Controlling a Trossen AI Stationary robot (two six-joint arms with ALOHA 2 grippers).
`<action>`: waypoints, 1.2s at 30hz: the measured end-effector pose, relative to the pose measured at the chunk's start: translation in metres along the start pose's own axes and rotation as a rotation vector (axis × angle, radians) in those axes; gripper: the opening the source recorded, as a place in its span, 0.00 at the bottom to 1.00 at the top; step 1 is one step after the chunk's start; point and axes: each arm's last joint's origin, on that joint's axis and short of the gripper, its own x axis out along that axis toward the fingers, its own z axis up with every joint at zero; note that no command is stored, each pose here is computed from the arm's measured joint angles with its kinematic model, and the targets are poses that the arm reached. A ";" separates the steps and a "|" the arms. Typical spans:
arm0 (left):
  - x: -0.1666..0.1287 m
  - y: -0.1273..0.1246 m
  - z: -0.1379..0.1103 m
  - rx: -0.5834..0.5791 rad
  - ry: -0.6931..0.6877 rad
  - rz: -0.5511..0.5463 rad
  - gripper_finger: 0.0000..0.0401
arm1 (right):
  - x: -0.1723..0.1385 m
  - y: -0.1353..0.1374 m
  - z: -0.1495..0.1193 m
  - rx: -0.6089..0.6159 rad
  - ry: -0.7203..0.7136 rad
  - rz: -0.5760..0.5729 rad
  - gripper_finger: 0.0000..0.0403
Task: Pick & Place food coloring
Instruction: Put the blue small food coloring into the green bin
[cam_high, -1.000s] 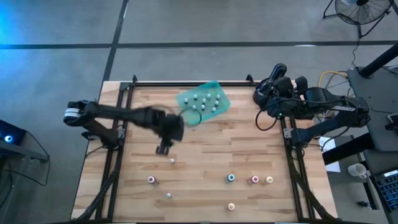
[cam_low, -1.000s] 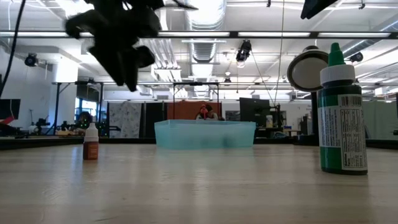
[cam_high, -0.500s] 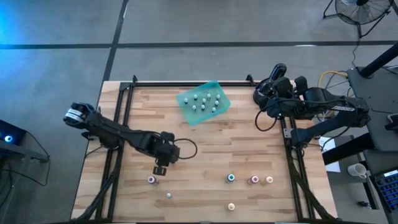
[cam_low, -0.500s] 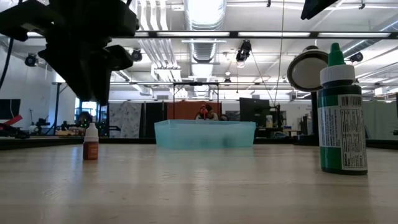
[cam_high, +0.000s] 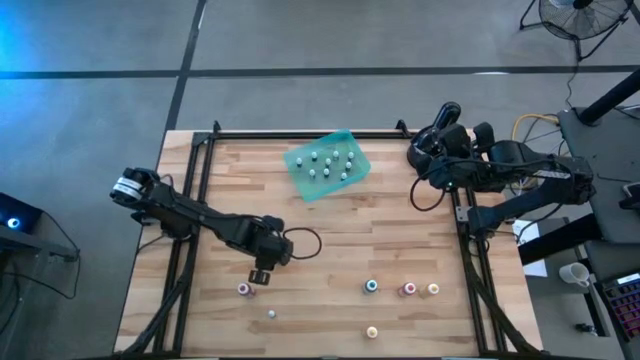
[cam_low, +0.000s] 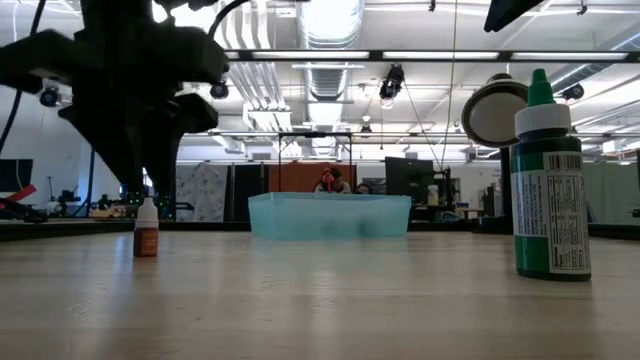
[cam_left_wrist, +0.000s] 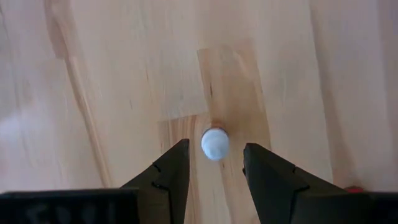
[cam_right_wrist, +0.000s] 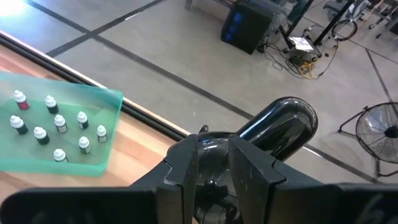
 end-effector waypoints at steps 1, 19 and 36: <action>0.002 0.000 -0.002 0.000 0.008 0.000 0.31 | 0.000 0.000 0.000 -0.004 0.000 0.000 0.20; 0.014 -0.001 -0.005 -0.035 -0.014 -0.029 0.31 | 0.000 0.000 0.000 -0.042 0.000 0.000 0.20; 0.020 0.000 -0.005 -0.051 -0.003 0.002 0.11 | 0.000 0.000 0.000 -0.043 0.000 -0.001 0.20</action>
